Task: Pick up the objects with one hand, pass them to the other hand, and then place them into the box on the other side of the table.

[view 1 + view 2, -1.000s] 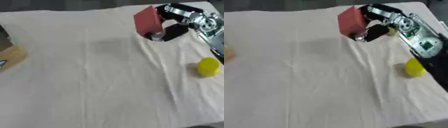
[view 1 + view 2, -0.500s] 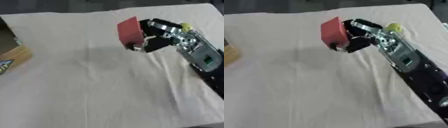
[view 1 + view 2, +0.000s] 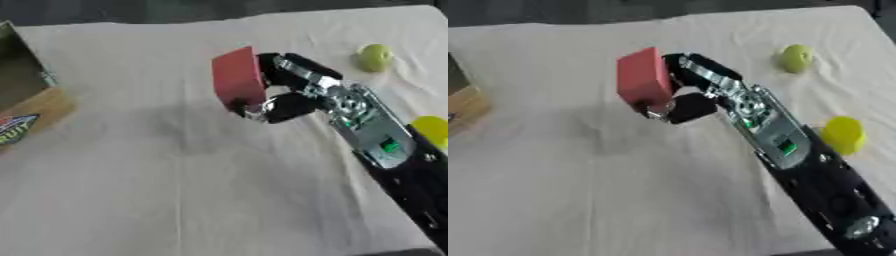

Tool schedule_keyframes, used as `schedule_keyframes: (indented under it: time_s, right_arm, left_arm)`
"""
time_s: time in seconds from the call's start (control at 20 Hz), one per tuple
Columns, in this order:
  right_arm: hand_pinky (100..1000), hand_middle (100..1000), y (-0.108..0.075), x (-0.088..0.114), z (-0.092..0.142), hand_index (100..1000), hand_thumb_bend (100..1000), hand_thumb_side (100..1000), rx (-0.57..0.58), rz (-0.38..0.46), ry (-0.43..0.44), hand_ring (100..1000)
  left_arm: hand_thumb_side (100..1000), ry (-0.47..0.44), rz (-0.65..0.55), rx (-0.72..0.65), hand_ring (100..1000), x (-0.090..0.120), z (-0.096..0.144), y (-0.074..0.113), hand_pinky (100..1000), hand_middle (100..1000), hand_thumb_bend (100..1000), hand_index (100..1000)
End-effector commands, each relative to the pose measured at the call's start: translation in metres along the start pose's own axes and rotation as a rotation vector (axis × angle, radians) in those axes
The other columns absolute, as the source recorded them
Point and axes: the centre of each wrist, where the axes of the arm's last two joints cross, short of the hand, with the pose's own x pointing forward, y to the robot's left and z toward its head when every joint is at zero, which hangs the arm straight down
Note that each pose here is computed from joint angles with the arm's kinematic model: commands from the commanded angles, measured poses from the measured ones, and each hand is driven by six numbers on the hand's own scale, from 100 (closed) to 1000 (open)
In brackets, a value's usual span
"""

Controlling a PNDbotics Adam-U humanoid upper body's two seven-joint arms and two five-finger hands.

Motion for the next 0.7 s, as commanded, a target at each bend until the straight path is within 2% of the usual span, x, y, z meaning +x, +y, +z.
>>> schedule_keyframes:
  time_s: [0.05,0.45,0.7]
  right_arm:
    - [675,429,0.004,0.011,-0.003,549,100,244,-0.017,0.030,-0.056,476]
    - [677,433,0.024,0.021,-0.017,551,100,215,0.024,0.069,-0.131,477]
    - [677,433,0.031,0.024,-0.022,552,100,216,0.036,0.079,-0.146,477]
  left_arm:
    - [623,-0.022,-0.085,-0.064,797,0.016,0.002,0.008,780,760,637,855]
    - [618,-0.072,-0.177,-0.295,810,0.044,-0.005,-0.018,788,774,638,857]
    - [618,-0.113,-0.217,-0.406,814,0.062,-0.014,-0.032,791,780,632,859]
